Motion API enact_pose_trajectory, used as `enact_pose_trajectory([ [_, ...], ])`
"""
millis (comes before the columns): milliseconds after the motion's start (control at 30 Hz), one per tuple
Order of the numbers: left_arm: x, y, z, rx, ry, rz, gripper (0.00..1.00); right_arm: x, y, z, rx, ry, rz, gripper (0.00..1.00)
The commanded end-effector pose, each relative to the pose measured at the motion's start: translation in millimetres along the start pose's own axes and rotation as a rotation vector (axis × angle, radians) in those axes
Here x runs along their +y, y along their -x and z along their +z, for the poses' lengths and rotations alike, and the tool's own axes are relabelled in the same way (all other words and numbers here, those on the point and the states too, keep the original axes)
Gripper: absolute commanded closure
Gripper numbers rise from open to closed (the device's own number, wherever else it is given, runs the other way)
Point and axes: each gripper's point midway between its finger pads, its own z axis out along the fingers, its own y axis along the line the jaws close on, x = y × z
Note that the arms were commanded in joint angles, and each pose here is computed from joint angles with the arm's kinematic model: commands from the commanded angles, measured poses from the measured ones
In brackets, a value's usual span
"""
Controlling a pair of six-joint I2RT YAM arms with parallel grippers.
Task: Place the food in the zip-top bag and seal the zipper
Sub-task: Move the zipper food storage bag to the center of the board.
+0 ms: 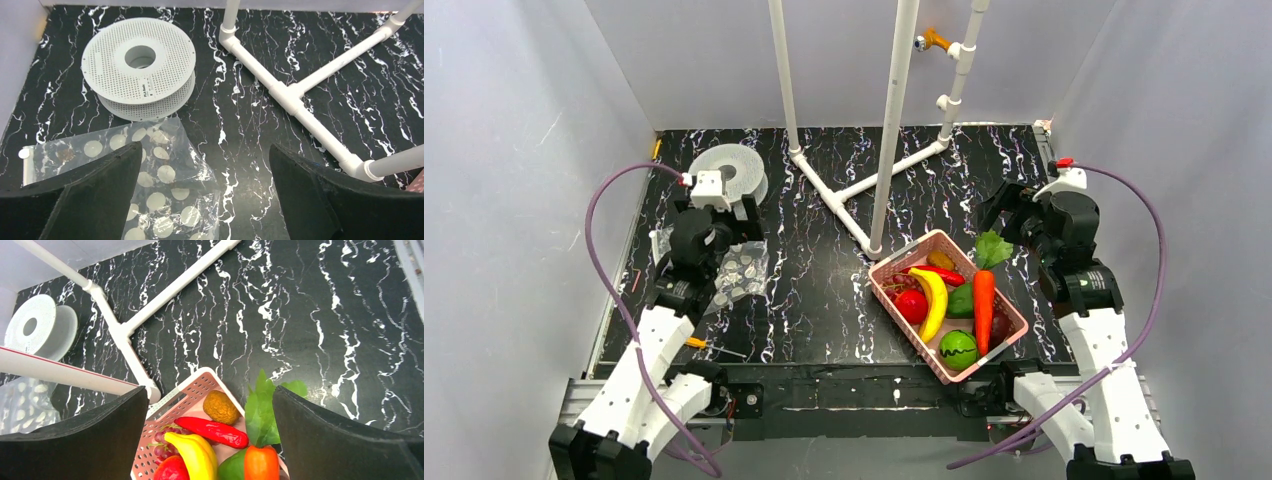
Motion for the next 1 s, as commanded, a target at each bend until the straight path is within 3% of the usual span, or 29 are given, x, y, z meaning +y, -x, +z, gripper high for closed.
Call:
enact_pose_trajectory([
  [0, -1, 2, 11, 0.067, 0.027, -0.023, 0.02, 16, 2, 4, 0.002, 0.062, 0.023, 0.00],
  [300, 28, -64, 48, 0.419, 0.283, 0.020, 0.02, 51, -34, 19, 0.146, 0.150, 0.026, 0.00],
  [433, 31, -93, 57, 0.528, 0.315, 0.045, 0.02, 73, -59, 19, 0.221, 0.200, 0.003, 0.00],
  [800, 43, -155, 73, 0.775, 0.381, -0.001, 0.02, 125, -105, -6, 0.279, 0.357, -0.092, 0.00],
  [967, 31, -177, 78, 0.879, 0.322, -0.007, 0.06, 137, -114, -14, 0.285, 0.401, -0.108, 0.00],
])
